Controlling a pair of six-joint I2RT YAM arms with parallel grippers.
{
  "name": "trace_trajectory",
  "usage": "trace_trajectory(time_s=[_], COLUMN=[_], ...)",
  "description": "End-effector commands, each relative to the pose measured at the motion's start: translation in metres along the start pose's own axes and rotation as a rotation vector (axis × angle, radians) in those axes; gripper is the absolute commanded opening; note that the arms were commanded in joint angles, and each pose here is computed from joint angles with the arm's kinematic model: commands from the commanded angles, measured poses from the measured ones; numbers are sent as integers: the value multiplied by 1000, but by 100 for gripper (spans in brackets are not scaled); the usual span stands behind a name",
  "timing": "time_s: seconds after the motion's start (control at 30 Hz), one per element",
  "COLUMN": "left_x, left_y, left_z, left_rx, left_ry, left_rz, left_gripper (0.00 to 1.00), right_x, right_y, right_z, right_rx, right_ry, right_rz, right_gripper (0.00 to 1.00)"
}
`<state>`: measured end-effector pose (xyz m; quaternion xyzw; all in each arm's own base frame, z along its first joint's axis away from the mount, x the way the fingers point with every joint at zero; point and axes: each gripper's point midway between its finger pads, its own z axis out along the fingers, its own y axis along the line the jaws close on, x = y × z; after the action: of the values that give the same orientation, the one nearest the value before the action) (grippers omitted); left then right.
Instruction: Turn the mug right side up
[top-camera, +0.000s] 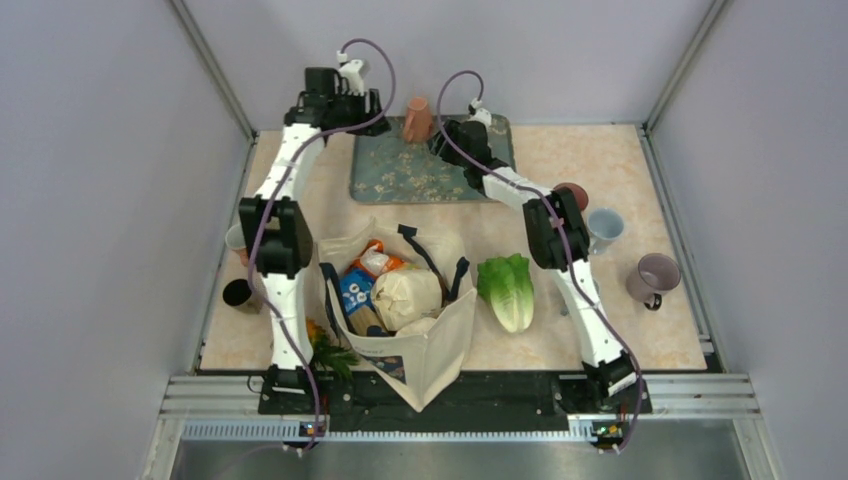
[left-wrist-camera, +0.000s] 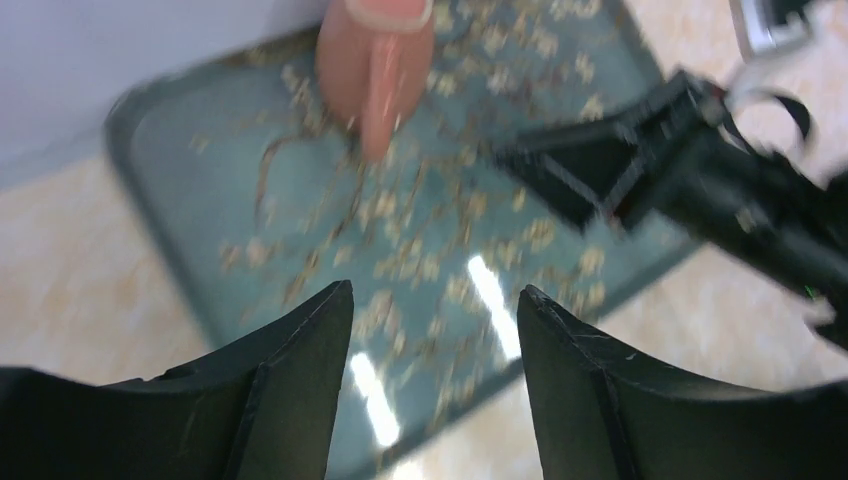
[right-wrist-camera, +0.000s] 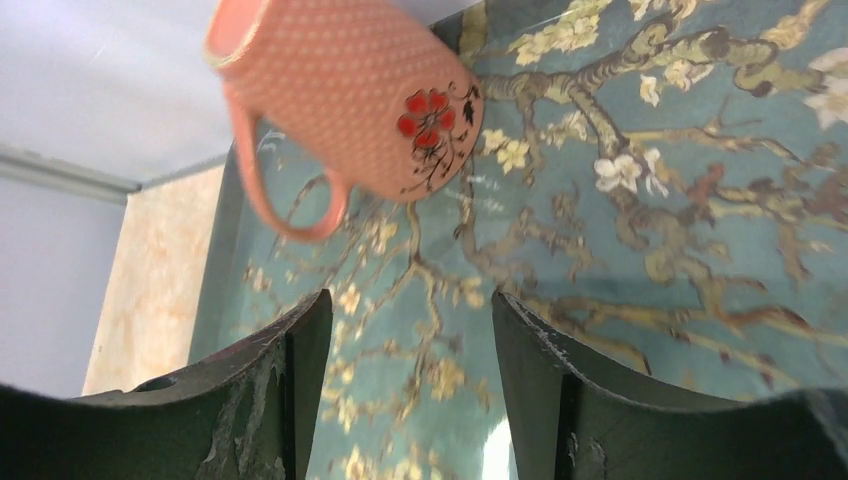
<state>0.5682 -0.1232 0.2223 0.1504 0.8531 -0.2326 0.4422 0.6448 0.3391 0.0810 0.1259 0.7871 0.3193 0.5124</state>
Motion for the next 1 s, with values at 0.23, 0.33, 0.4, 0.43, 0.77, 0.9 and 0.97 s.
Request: trace_trajectory(time_s=[0.23, 0.33, 0.4, 0.43, 0.77, 0.9, 0.97], left_x=[-48, -37, -32, -30, -23, -17, -9], left_y=[1, 17, 27, 31, 16, 4, -3], left_z=[132, 150, 158, 162, 186, 186, 186], left_rx=[-26, -92, -129, -144, -108, -64, -41], left_ry=[-320, -330, -338, -339, -352, -323, -294], left_rz=[-14, -15, 9, 33, 229, 199, 195], left_gripper=[66, 62, 60, 59, 46, 14, 1], right_x=[-119, -128, -130, -132, -136, -144, -149], right_y=[69, 73, 76, 77, 70, 71, 72], right_z=[-121, -143, -156, -163, -196, -198, -201], right_rx=[-67, -76, -100, -116, -99, -96, -97], right_ry=[-126, -150, -153, -155, -159, -170, -182], right_rz=[-219, -257, -273, -274, -330, -354, -358], right_gripper=[62, 63, 64, 64, 65, 66, 66])
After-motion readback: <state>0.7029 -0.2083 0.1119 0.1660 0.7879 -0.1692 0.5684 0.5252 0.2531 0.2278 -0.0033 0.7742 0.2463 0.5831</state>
